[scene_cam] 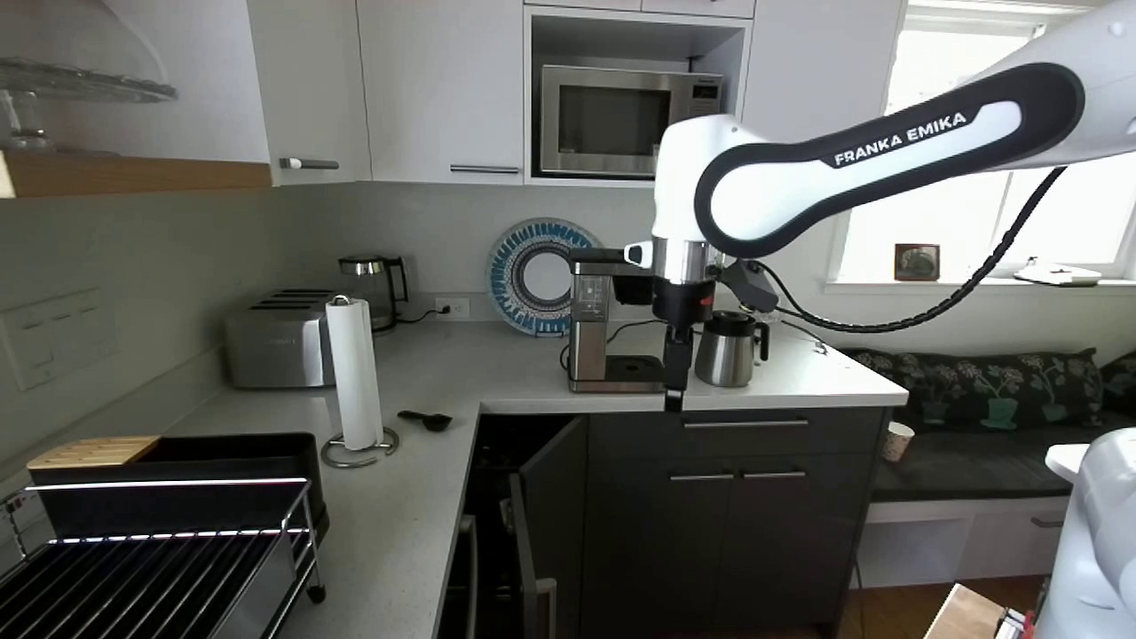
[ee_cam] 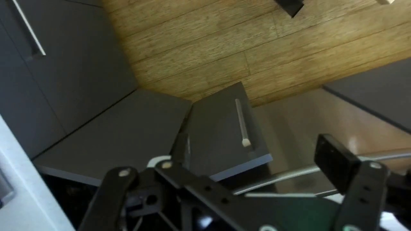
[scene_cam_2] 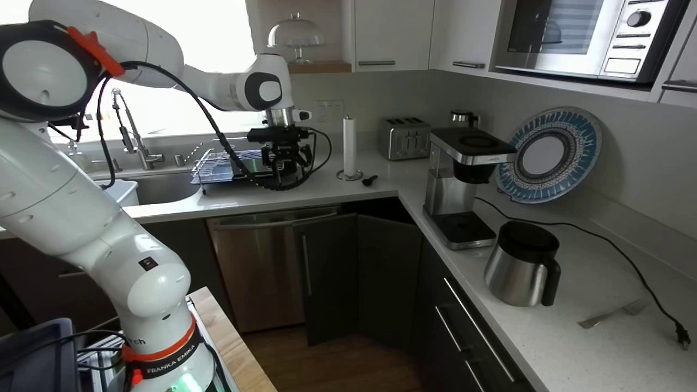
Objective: Close the open cabinet door on the bottom left
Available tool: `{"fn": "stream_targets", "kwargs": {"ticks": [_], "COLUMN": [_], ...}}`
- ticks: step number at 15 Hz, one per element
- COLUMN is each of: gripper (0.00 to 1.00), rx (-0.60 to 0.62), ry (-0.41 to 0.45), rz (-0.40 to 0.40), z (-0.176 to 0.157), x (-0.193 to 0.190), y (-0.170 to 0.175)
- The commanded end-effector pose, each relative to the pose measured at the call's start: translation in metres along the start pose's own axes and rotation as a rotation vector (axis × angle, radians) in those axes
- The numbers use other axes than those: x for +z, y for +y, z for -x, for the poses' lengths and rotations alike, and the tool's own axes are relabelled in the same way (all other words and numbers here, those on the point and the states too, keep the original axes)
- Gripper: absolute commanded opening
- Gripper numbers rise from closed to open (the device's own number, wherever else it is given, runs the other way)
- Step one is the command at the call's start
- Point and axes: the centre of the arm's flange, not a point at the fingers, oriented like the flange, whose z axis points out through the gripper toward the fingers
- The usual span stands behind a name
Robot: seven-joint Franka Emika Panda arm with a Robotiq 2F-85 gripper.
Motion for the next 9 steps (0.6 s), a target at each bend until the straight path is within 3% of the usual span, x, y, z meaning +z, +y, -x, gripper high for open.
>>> {"fn": "stream_targets", "kwargs": {"ticks": [1,6,7,9], "gripper": [1.00,1.00,1.00,1.00], "rx": [-0.189,-0.298,-0.264,-0.265], "ry": [0.029,0.078,0.059,0.050], "rz": [-0.063,-0.100,-0.066,-0.074], "z": [0.015,0.009,0.013,0.012], "x": [0.062,0.145,0.113,0.126], "y": [-0.009,0.008,-0.001,0.002]}}
